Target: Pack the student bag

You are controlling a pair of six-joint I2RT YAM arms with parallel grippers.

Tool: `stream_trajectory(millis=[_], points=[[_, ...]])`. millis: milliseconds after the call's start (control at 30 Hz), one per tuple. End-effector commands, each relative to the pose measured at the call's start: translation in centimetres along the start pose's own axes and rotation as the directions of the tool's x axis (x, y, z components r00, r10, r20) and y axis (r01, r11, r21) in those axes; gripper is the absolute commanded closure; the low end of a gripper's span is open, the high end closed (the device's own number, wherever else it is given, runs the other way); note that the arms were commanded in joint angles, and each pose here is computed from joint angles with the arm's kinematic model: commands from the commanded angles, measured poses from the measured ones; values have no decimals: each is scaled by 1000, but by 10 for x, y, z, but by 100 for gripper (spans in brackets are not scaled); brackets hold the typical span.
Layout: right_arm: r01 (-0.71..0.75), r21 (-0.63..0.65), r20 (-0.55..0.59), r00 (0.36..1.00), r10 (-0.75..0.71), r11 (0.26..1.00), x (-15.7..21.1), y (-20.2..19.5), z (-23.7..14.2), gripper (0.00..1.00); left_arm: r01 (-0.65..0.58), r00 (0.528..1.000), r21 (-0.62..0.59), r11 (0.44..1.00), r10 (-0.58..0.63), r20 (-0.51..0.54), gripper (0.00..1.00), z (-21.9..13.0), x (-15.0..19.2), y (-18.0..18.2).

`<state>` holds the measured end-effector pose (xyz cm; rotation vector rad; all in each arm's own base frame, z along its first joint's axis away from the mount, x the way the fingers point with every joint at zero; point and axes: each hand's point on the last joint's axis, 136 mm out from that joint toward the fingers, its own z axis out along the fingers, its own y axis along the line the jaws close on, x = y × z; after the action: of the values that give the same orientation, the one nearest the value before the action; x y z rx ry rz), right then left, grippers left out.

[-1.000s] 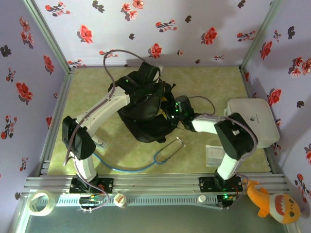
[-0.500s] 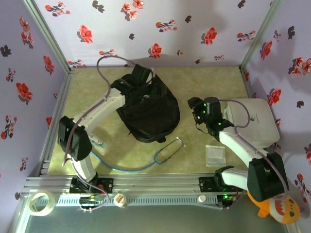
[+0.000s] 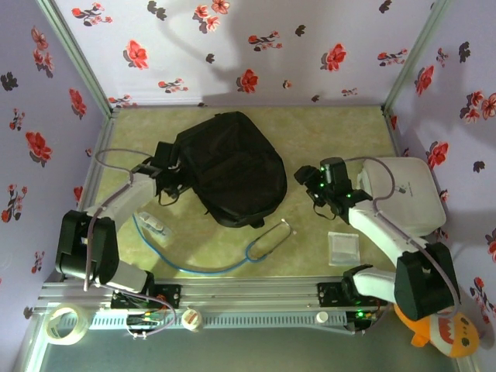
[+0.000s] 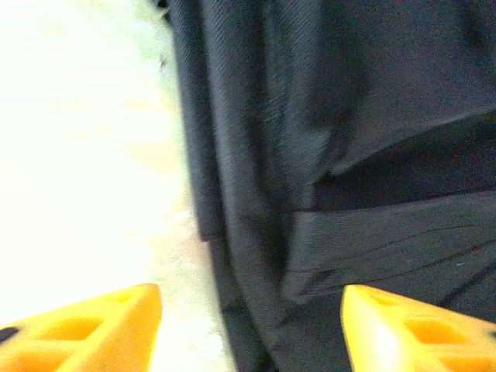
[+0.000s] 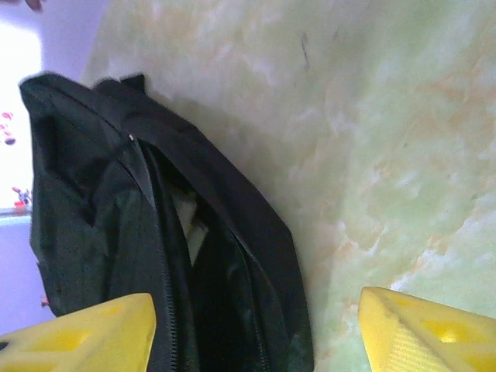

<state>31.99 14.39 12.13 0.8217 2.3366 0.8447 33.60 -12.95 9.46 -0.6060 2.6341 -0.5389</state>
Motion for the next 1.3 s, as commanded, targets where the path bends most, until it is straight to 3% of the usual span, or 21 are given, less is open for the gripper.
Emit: stream_trajectory(millis=[0, 300, 467, 633, 1067, 1267], points=[[58, -93, -100, 993, -67, 994, 18, 22, 13, 30, 71, 997, 89, 993, -71, -3, 46, 10, -8, -12], [109, -109, -272, 953, -135, 988, 52, 19, 47, 30, 119, 992, 93, 989, -115, -41, 61, 44, -14, -7], [141, -44, -255, 956, -147, 989, 46, 4, 64, 43, 133, 990, 116, 984, -128, -50, 76, 54, -16, -11], [178, -36, -230, 956, -182, 983, 28, 9, 82, 56, 120, 992, 166, 979, -114, -48, 100, 53, -22, -25], [283, -48, -144, 947, -287, 958, -46, 34, 147, 61, 26, 999, 341, 940, -13, -40, 100, 17, -18, -76], [258, -49, -103, 960, -262, 965, -75, 33, 133, 58, -34, 998, 377, 925, 51, -35, 100, 12, -10, -95]])
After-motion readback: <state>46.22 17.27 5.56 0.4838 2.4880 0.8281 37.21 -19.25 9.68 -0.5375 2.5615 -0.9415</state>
